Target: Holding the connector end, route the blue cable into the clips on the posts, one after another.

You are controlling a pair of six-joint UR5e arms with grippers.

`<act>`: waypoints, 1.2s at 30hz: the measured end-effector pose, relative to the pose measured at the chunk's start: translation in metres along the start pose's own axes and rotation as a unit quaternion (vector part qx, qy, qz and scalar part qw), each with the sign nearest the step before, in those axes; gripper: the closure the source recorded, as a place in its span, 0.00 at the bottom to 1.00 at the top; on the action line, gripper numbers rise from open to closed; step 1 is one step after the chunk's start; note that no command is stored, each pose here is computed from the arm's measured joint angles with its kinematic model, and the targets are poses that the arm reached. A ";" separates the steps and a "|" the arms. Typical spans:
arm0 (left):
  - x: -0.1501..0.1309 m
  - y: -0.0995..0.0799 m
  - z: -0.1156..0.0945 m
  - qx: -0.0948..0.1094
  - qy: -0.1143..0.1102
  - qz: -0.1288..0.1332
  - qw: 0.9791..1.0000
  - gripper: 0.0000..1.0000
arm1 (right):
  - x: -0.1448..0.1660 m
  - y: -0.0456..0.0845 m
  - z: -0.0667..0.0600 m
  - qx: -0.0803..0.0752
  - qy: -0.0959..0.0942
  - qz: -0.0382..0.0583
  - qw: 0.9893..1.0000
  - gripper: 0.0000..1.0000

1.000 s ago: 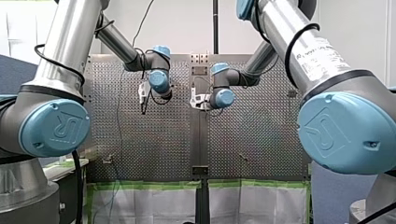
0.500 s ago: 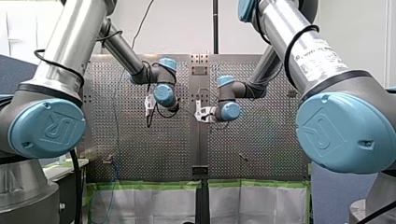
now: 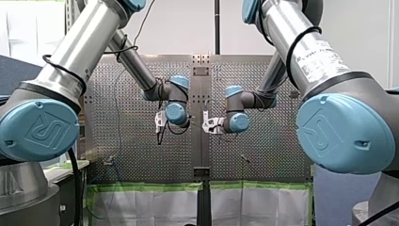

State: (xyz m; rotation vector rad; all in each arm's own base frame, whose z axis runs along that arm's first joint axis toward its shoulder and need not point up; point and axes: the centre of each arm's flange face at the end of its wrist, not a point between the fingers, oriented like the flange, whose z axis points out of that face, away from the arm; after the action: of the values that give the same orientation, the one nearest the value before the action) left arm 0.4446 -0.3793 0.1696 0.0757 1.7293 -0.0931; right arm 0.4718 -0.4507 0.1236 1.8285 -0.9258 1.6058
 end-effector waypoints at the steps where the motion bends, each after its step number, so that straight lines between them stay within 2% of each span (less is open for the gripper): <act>1: 0.002 -0.002 -0.001 0.001 0.000 0.000 1.000 1.00 | -0.003 0.002 -0.002 -0.001 0.000 0.003 1.000 1.00; 5: 0.007 -0.004 -0.004 0.004 -0.003 -0.002 1.000 1.00 | -0.018 0.008 -0.011 -0.006 0.000 0.014 1.000 1.00; 12: 0.013 -0.012 -0.011 0.013 -0.004 -0.005 1.000 1.00 | -0.042 0.013 -0.028 -0.013 -0.001 0.013 1.000 1.00; 17: 0.034 -0.020 -0.012 0.024 0.003 -0.004 1.000 1.00 | -0.074 0.021 -0.040 -0.021 -0.012 0.014 1.000 1.00; 22: 0.060 -0.030 -0.012 0.032 0.006 -0.007 0.999 1.00 | -0.097 0.031 -0.041 -0.031 -0.014 0.014 0.999 1.00; 28: 0.096 -0.032 -0.006 0.035 0.014 -0.003 0.999 1.00 | -0.103 0.046 -0.038 -0.046 0.002 0.015 0.999 1.00; 36: 0.139 -0.040 -0.005 0.053 0.019 -0.001 0.998 1.00 | -0.105 0.063 -0.039 -0.060 0.004 0.003 0.998 1.00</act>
State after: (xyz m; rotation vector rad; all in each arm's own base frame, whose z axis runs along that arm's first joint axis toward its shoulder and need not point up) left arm 0.4138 -0.4188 0.0341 0.1545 1.7615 -0.1866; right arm 0.3926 -0.4447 0.0231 1.7386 -1.0022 1.5254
